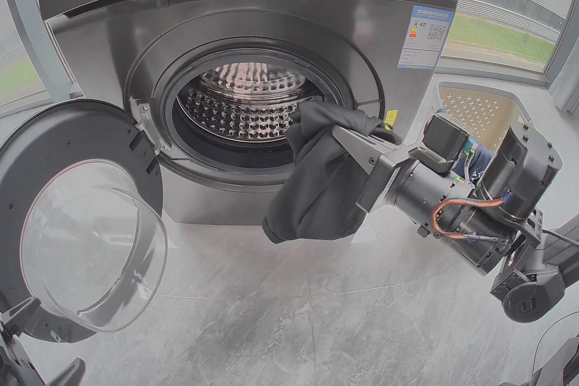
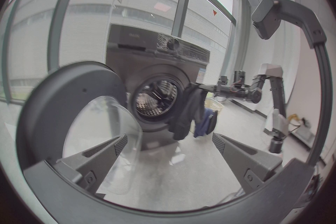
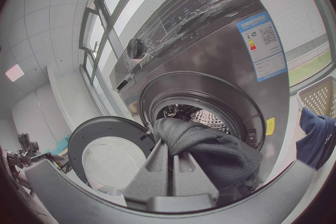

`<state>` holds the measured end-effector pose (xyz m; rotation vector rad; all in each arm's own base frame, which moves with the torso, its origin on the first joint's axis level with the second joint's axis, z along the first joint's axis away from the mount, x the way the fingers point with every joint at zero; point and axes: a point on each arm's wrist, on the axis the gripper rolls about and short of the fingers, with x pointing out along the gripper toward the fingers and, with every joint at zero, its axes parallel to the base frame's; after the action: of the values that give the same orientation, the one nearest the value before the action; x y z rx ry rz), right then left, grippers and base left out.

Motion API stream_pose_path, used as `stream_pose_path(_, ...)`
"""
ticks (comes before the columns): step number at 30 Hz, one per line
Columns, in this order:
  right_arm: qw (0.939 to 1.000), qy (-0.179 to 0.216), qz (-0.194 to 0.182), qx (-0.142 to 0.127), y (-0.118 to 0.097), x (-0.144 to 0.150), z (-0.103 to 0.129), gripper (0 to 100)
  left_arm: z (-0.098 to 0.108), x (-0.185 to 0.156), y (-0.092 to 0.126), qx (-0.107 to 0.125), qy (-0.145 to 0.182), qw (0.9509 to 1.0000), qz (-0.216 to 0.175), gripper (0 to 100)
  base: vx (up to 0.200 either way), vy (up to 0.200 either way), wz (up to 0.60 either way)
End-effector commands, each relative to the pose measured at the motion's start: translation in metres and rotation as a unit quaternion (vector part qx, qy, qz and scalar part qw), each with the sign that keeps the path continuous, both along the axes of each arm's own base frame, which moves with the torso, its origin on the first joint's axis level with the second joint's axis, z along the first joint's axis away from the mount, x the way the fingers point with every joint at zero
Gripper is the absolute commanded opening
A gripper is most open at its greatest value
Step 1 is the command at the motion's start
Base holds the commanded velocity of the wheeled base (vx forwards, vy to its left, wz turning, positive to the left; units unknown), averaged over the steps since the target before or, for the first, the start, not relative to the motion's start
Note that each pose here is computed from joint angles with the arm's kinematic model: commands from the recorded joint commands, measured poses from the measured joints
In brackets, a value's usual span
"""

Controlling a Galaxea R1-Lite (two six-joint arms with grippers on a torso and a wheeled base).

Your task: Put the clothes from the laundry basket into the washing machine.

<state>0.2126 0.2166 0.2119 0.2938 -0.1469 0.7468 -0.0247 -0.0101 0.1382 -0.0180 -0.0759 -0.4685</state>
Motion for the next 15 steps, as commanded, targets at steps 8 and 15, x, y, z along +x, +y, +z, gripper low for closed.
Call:
stream_pose_path(8, 0.9997, 0.014, 0.003, 0.019, 0.022, 0.015, -0.005, 0, 0.026, 0.115, -0.017, -0.011, 0.191, 0.9664, -0.172, 100, 0.0, 0.0, 0.0)
stream_pose_path(15, 0.9998, 0.012, 0.003, 0.019, 0.022, 0.015, -0.004, 0, 0.022, 0.157, -0.036, 0.008, 0.212, 0.9616, -0.174, 100, 0.0, 0.0, 0.0)
